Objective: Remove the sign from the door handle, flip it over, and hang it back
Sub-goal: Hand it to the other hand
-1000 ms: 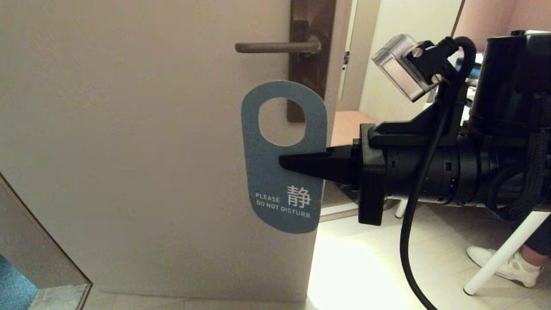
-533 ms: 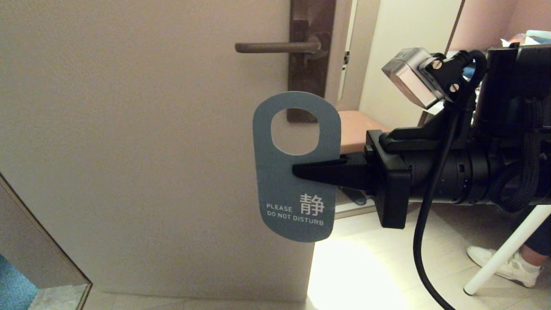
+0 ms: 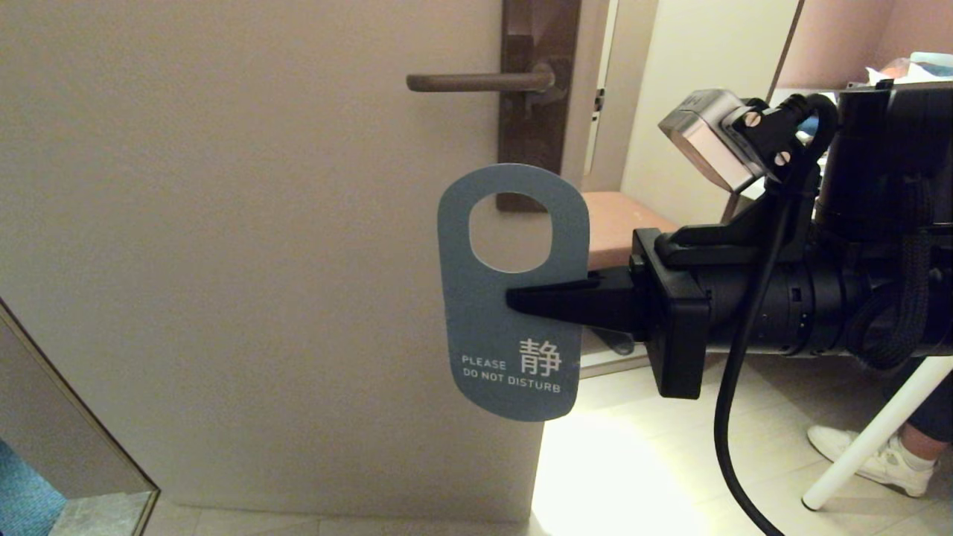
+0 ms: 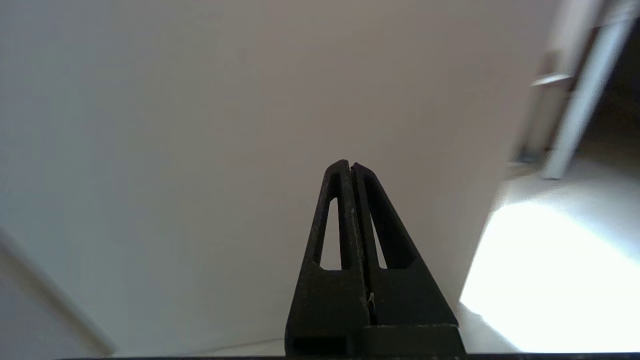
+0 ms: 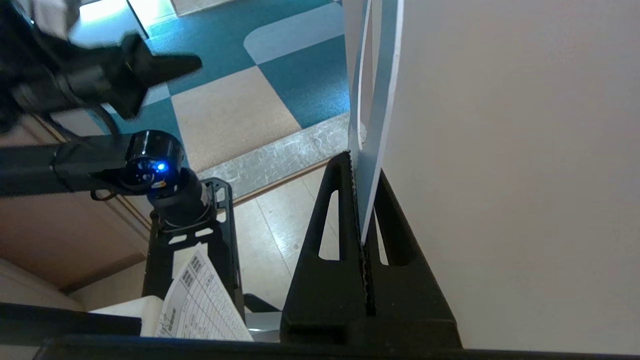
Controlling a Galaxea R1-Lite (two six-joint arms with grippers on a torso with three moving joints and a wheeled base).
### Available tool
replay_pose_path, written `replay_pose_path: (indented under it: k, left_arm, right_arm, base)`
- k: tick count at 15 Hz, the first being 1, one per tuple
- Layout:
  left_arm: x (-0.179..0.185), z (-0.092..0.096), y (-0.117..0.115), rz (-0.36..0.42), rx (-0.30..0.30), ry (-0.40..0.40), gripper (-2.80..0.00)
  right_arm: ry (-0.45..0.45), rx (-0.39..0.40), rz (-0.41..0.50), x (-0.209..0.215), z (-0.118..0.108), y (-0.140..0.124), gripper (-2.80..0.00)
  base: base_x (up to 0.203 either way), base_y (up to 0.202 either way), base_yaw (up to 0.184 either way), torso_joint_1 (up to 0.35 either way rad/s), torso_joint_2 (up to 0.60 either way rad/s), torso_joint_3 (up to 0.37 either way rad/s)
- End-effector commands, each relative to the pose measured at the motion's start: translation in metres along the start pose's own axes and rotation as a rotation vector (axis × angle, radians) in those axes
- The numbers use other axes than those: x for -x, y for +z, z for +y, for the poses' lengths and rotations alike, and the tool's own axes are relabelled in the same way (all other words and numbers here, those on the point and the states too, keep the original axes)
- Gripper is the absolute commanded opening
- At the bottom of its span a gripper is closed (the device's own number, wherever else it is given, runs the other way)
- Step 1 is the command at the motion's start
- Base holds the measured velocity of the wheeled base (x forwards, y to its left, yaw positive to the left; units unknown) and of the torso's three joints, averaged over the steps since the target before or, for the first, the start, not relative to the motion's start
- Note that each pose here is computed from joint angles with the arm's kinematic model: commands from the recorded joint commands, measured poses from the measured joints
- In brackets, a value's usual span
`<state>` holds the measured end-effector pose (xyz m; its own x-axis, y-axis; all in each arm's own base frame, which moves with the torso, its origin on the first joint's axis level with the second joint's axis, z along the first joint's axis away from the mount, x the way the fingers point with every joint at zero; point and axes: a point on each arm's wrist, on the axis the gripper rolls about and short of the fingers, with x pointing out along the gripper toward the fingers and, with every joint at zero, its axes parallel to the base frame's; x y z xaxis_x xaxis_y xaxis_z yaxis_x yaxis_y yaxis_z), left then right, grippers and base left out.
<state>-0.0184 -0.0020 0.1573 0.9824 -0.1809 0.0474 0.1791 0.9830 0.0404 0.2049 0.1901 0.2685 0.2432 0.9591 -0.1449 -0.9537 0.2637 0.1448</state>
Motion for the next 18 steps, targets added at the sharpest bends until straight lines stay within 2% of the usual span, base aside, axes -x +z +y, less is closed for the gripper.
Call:
replay_pose_path:
  k: [1,4,6,9,14,18]
  left_arm:
    - [-0.022,0.003,0.022,0.066,0.038,-0.076,-2.80]
    - [-0.051,0.003,0.042,0.075,0.087,-0.177,-2.80]
    - [-0.073,0.001,0.051,0.084,0.110,-0.204,-2.80]
    - [-0.108,-0.002,0.063,0.109,0.182,-0.248,-2.80]
    - [-0.159,-0.008,0.066,0.113,0.251,-0.453,-2.80]
    - [-0.178,-0.011,0.064,0.121,0.329,-0.602,-2.80]
  right_arm:
    - [0.001,0.003,-0.004,0.000,0.000,0.001,-2.80]
    - [0.000,0.005,-0.007,0.001,0.000,0.002,-2.80]
    - [-0.012,0.006,-0.012,0.003,-0.002,0.003,-2.80]
    - [-0.025,0.004,-0.017,0.006,-0.005,0.004,-2.80]
    - [-0.025,0.006,-0.020,0.007,-0.005,0.005,-2.80]
    - [-0.006,0.011,-0.027,0.006,-0.005,0.008,-2.80]
  base:
    - [0.000,0.000,0.000,0.000,0.00,0.000]
    - [0.000,0.000,0.000,0.000,0.00,0.000]
    - [0.000,0.000,0.000,0.000,0.00,0.000]
    - [0.000,0.000,0.000,0.000,0.00,0.000]
    - [0.000,0.000,0.000,0.000,0.00,0.000]
    - [0.000,0.000,0.000,0.000,0.00,0.000]
